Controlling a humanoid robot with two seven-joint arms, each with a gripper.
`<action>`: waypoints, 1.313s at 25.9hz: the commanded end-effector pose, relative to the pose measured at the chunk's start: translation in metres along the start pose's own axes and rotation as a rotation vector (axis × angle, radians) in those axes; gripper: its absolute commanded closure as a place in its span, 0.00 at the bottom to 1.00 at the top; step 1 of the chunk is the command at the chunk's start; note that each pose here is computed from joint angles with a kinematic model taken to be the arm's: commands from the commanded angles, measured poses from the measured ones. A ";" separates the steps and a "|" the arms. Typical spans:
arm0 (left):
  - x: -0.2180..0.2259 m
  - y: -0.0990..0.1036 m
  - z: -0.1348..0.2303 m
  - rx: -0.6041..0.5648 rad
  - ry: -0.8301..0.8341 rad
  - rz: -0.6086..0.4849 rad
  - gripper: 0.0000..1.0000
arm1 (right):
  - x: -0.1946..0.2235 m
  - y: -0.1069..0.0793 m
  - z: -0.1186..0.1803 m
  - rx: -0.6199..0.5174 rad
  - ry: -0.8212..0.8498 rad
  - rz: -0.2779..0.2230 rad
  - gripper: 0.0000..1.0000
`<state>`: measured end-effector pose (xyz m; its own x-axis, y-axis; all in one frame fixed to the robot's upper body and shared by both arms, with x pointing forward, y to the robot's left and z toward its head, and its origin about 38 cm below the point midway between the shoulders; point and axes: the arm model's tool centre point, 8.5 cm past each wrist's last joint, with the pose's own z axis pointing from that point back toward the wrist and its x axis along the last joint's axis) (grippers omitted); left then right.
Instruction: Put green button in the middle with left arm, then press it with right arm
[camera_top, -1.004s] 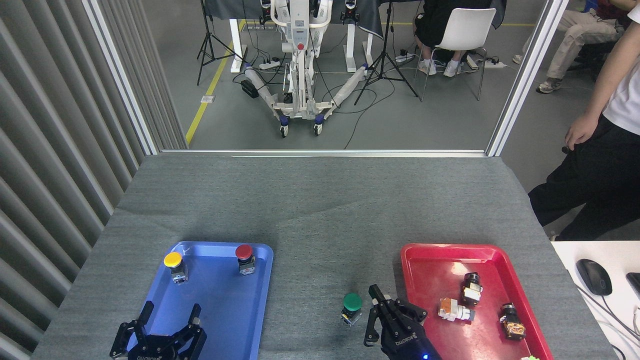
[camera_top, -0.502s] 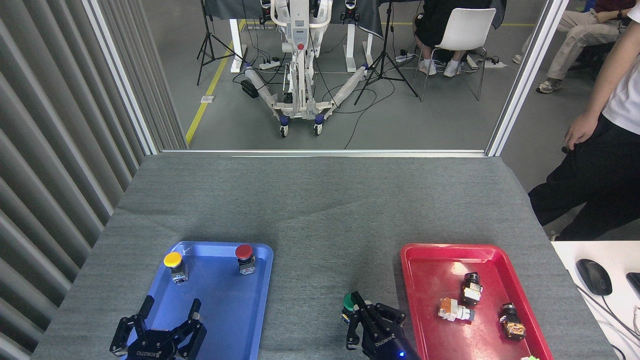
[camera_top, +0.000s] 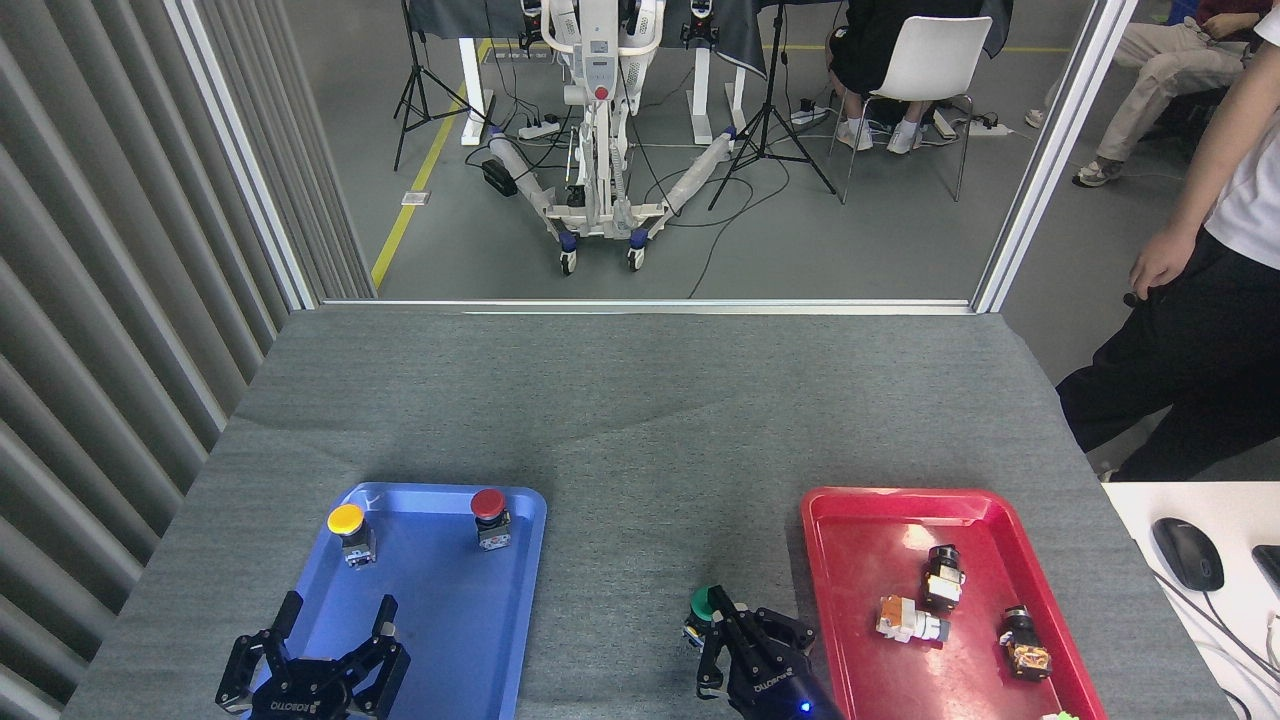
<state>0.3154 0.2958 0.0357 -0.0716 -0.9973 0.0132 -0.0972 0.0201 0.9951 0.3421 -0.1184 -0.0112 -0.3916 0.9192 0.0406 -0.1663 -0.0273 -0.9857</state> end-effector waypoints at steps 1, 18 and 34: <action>-0.001 -0.001 0.001 -0.003 0.006 -0.001 0.01 | -0.002 -0.022 -0.001 -0.102 0.019 -0.014 0.87; 0.003 0.000 0.000 0.002 0.000 0.007 0.01 | -0.111 -0.029 0.068 -0.216 0.407 -0.078 0.00; 0.004 0.005 -0.001 0.016 -0.014 0.002 0.01 | -0.111 -0.022 0.077 -0.198 0.409 -0.074 0.00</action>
<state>0.3159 0.2926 0.0379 -0.0772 -0.9969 0.0175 -0.1048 0.0255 0.9942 0.3208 -0.2503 0.0201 0.0105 0.9965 0.0831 0.0195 0.0828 -0.9964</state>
